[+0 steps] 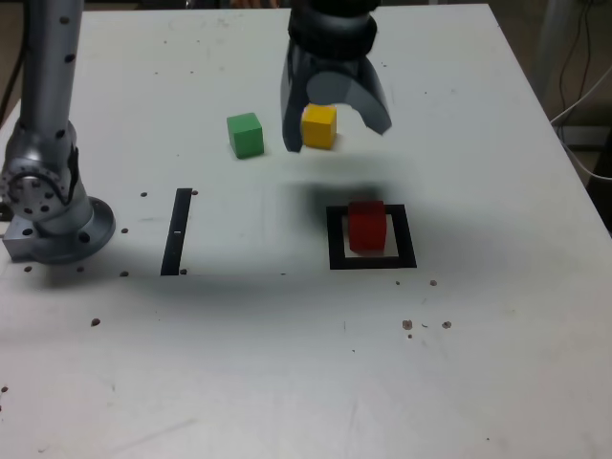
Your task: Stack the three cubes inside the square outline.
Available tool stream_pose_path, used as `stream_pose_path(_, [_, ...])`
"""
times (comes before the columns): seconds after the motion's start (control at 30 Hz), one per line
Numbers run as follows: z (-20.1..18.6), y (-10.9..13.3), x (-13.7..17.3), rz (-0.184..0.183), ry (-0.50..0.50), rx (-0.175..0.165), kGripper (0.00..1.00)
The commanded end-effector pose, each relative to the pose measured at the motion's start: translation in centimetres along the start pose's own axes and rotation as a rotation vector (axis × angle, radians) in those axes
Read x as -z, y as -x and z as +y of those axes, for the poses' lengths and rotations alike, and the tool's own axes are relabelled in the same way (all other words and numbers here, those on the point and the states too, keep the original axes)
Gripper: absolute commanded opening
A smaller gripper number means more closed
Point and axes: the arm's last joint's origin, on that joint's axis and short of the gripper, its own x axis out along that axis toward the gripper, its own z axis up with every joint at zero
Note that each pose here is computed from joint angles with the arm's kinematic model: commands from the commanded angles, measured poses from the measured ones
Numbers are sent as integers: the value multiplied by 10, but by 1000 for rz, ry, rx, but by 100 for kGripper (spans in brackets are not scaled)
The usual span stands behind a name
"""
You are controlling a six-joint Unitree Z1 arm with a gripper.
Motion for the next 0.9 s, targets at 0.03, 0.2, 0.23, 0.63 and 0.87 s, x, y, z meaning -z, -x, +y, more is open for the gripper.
stream_pose_path(0.03, [16,1,4,5,6,-10,100])
stream_pose_path(0.2, [45,-5,9,28,13,-19,99])
stream_pose_path(0.23, [50,-6,10,32,13,-19,99])
stream_pose_path(0.63, [91,-16,10,60,-138,-25,99])
stream_pose_path(0.87, [97,-16,11,87,-282,-53,97])
